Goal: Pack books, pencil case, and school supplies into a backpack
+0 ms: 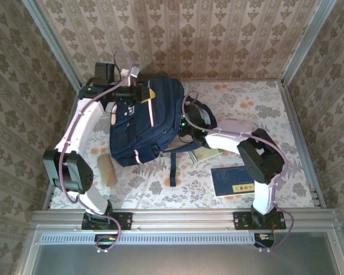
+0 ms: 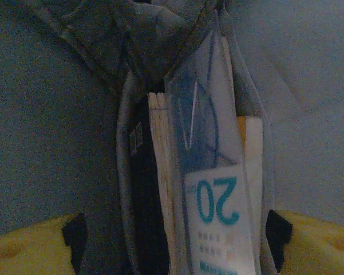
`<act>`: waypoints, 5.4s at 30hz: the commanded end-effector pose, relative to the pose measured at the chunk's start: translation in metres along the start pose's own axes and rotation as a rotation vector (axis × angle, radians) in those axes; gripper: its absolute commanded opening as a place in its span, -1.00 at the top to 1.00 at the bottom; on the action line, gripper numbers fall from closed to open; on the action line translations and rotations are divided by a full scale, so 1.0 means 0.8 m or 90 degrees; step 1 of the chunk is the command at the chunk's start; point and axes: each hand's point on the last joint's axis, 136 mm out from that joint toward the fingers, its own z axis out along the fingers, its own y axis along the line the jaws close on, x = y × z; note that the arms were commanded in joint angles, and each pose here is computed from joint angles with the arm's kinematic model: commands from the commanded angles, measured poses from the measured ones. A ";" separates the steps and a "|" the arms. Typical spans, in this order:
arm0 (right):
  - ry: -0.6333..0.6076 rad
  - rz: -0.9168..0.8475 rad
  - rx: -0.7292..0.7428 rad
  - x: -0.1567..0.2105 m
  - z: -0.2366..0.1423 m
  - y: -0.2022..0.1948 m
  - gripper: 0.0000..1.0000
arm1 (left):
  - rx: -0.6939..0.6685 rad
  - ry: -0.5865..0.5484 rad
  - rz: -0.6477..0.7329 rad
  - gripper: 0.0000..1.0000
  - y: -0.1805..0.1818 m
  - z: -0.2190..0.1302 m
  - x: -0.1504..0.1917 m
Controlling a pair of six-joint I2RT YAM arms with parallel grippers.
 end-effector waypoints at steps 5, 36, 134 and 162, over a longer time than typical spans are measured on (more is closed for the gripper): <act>0.024 -0.135 0.045 -0.007 -0.083 0.004 -0.81 | 0.044 -0.061 0.088 1.00 -0.035 -0.026 -0.039; 0.351 -0.570 -0.139 0.331 0.007 0.127 -0.90 | -0.035 -0.261 0.001 1.00 0.041 -0.127 -0.165; -0.051 -0.400 0.249 0.025 -0.259 -0.061 -0.12 | 0.156 0.004 0.084 1.00 -0.098 -0.029 0.003; 0.091 -0.404 -0.092 0.098 0.004 0.011 -0.74 | 0.206 0.079 0.079 1.00 -0.095 0.009 0.036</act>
